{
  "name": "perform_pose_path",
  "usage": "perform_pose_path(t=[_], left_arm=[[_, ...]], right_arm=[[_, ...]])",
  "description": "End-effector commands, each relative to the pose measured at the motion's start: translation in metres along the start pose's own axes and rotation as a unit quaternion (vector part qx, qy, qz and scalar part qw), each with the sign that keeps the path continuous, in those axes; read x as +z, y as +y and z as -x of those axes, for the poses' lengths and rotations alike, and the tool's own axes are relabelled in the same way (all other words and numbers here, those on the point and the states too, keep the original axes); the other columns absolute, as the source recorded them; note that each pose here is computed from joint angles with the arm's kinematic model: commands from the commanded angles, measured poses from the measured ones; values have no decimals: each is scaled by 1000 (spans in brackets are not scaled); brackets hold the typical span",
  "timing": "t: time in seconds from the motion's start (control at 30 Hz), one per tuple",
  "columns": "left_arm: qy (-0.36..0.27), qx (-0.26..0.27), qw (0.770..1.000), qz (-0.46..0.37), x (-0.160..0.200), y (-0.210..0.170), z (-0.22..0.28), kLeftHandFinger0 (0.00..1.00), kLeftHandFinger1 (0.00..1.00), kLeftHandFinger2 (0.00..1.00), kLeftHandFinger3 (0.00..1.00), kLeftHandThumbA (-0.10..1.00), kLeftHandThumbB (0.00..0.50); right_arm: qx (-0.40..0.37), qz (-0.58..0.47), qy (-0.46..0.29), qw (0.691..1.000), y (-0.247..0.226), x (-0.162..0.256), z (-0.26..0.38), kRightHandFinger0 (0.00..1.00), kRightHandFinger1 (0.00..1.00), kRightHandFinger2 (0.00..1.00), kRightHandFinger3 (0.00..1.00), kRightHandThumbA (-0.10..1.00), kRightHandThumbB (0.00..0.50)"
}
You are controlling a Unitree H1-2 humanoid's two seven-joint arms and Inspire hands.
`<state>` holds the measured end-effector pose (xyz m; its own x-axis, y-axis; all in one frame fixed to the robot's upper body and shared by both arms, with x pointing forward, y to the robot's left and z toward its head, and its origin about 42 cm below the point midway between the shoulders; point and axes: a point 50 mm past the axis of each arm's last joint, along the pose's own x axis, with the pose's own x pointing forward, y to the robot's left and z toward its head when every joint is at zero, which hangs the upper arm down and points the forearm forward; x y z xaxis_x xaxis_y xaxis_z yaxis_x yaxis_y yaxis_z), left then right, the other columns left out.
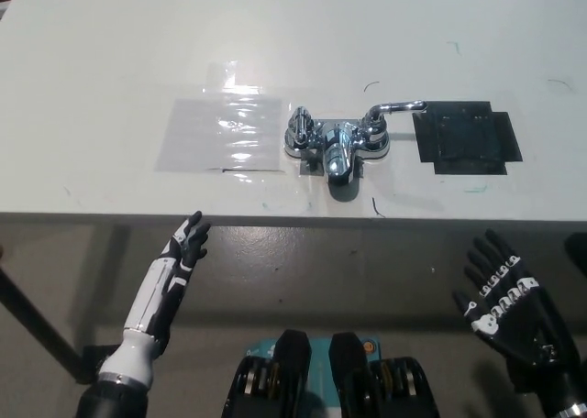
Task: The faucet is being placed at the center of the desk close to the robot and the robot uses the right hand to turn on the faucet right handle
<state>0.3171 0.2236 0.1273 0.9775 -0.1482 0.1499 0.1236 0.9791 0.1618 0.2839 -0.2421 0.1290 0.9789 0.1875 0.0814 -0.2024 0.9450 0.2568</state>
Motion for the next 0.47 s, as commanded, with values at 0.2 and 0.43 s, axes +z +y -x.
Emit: perform_pose_path(t=[0.2, 0.43], left_arm=[[-30, 1, 1000, 0, 3, 4, 6, 1000, 1000, 1000, 1000, 1000, 60], [-23, 1, 1000, -1, -2, 1, 15, 1000, 1000, 1000, 1000, 1000, 75]], right_arm=[[8, 61, -52, 997, 25, 5, -14, 1000, 1000, 1000, 1000, 1000, 33], [8, 69, -51, 996, 40, -2, -17, 1000, 1000, 1000, 1000, 1000, 30]])
